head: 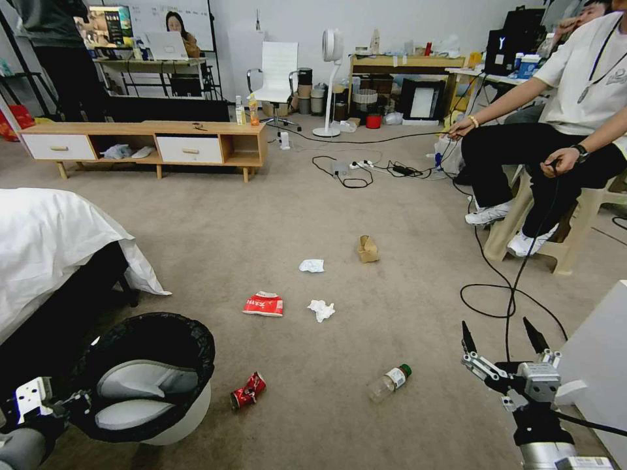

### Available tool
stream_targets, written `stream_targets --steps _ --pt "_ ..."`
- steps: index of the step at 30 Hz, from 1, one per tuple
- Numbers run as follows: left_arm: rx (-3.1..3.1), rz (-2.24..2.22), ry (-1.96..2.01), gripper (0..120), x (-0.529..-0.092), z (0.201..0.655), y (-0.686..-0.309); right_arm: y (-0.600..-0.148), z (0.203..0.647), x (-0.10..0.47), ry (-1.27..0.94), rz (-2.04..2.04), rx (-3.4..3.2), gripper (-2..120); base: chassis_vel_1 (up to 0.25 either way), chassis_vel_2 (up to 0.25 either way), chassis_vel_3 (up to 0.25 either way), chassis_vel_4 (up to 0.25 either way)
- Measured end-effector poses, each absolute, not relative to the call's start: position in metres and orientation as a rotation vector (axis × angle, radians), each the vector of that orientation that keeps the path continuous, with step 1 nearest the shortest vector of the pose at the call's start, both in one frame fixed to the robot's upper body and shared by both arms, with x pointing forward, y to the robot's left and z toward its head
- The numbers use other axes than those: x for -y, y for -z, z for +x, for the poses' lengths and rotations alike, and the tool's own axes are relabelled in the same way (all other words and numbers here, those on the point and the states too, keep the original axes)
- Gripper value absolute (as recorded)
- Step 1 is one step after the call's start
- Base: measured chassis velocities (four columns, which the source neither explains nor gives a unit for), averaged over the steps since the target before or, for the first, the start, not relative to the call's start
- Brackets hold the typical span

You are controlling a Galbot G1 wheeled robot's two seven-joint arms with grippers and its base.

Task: Pick up the trash bin and place the garbage on the floor into it.

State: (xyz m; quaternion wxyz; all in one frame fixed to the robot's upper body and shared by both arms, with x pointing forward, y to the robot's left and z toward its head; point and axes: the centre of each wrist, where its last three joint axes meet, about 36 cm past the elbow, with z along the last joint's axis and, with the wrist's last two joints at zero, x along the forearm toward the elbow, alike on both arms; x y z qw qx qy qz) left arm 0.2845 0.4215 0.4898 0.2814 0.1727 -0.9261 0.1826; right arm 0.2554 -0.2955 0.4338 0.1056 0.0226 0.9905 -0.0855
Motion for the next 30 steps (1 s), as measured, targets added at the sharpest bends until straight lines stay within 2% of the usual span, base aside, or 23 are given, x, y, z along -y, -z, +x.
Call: stream_targets --steps 5,21,30 --pt "2.480 0.463 -0.491 3 -0.4210 0.2845 -0.4892 -0.4329 0.2564 0.2956 0.253 0.064 -2.920 100 -0.014 0.012 0.023 -0.015" --pt "2.479 0.464 -0.498 3 -0.4190 0.2833 -0.4884 -0.4332 0.2574 0.2967 0.262 0.056 -2.919 100 -0.108 0.108 0.112 -0.118" --pt "2.478 0.463 -0.495 3 -0.4177 0.2821 -0.4883 -0.4332 0.2569 0.2960 0.280 0.073 -2.916 100 -0.006 0.007 0.005 -0.006"
